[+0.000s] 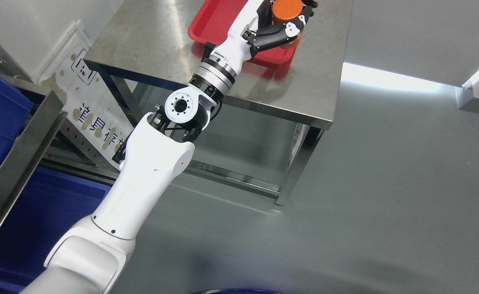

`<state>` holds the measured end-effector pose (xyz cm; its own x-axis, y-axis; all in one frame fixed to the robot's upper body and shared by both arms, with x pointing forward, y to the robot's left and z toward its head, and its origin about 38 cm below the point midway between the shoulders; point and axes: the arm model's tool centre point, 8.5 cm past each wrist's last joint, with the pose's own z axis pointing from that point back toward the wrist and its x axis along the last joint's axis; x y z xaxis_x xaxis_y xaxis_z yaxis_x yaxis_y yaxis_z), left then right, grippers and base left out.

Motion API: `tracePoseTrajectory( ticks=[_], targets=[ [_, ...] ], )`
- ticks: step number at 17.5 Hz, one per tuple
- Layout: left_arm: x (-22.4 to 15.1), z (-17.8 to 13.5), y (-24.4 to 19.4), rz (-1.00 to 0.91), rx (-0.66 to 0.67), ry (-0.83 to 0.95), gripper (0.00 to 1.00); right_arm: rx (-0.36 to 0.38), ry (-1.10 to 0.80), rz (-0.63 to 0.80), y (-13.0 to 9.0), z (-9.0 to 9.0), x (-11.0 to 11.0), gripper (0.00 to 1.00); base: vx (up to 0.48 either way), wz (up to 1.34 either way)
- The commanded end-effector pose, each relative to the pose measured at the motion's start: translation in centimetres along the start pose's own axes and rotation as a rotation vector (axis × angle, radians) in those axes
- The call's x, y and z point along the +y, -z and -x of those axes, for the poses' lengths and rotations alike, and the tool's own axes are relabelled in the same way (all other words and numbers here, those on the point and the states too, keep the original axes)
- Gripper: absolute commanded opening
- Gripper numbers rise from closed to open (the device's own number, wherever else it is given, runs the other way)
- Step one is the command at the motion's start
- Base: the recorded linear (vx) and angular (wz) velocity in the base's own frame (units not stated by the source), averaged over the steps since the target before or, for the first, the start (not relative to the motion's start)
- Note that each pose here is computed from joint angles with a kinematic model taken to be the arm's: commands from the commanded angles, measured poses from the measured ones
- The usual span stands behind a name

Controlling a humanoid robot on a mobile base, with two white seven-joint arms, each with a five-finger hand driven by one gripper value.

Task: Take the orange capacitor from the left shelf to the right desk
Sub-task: 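Lower the left hand over the red tray and open fingers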

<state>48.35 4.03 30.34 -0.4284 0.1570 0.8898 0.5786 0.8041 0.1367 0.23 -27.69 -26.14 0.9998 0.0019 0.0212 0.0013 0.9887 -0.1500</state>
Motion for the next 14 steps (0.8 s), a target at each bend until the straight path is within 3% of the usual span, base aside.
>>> tracePoseTrajectory(
  ticks=[1, 6, 11, 14],
  targets=[
    [4.3, 6.4, -0.7, -0.110, 0.205, 0.061, 0.04, -0.015, 0.014, 0.018, 0.1, -0.5, -1.1, 1.00, 0.264, -0.09],
    [7.5, 7.2, -1.6, -0.207, 0.239, 0.075, 0.05, -0.014, 0.014, 0.018, 0.1, -0.4, -1.1, 1.00, 0.239, -0.03],
    [5.8, 9.9, -3.6, -0.153, 0.301, 0.075, 0.08, -0.014, 0.014, 0.018, 0.1, -0.4, -1.1, 1.00, 0.236, 0.01],
    [5.5, 9.9, -3.9, -0.149, 0.300, 0.067, 0.09, -0.014, 0.014, 0.018, 0.1, -0.4, -1.1, 1.00, 0.213, -0.02]
  ],
)
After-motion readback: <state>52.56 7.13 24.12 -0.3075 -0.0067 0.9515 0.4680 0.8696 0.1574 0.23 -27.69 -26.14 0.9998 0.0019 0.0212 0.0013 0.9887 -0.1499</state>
